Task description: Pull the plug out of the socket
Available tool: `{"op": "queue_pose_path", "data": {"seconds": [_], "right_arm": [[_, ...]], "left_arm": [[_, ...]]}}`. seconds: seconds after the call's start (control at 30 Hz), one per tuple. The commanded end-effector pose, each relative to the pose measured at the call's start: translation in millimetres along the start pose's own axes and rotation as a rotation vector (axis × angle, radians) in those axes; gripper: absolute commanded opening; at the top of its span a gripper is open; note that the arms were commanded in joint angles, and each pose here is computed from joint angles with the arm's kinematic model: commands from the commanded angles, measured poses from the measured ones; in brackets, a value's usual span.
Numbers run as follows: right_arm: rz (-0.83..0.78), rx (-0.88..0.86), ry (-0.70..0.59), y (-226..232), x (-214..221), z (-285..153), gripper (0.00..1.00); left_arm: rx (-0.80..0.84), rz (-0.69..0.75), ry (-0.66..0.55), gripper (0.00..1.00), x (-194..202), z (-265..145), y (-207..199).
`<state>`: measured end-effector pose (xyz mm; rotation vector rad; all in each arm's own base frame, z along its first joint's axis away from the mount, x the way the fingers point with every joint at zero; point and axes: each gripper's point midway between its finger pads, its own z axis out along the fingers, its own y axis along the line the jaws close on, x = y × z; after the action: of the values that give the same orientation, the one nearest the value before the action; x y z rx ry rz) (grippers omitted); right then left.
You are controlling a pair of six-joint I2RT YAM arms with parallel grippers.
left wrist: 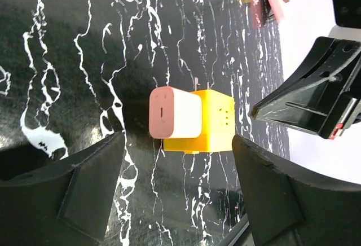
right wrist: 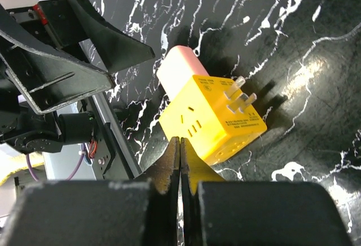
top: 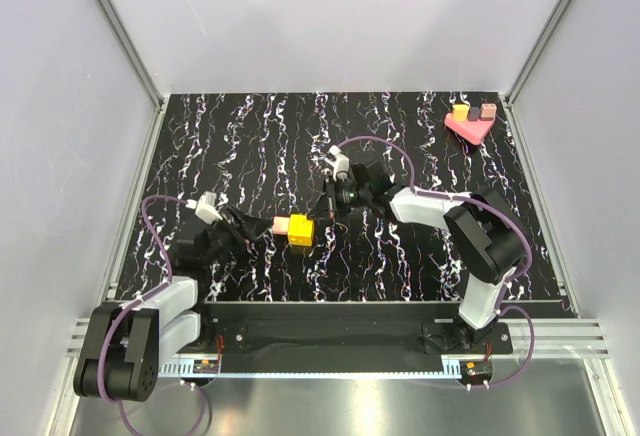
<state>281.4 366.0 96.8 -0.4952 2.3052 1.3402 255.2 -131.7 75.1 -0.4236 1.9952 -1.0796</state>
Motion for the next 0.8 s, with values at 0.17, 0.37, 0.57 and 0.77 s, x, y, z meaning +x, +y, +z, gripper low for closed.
{"op": "queue_pose_path", "data": {"seconds": [0.17,0.37,0.57,0.77], "right_arm": [[-0.06,-0.108,0.015,15,8,20,0.0],[-0.074,-0.052,0.022,3,14,25,0.0],[-0.057,0.009,0.026,-11,17,27,0.0],[-0.051,0.03,0.04,-16,20,27,0.0]], "left_arm": [[0.069,0.015,-0.02,0.86,-9,6,-12],[0.065,0.002,-0.007,0.79,-8,10,-11],[0.108,0.0,-0.01,0.78,-15,17,-18],[0.163,-0.036,0.03,0.69,-11,27,-21]]}}
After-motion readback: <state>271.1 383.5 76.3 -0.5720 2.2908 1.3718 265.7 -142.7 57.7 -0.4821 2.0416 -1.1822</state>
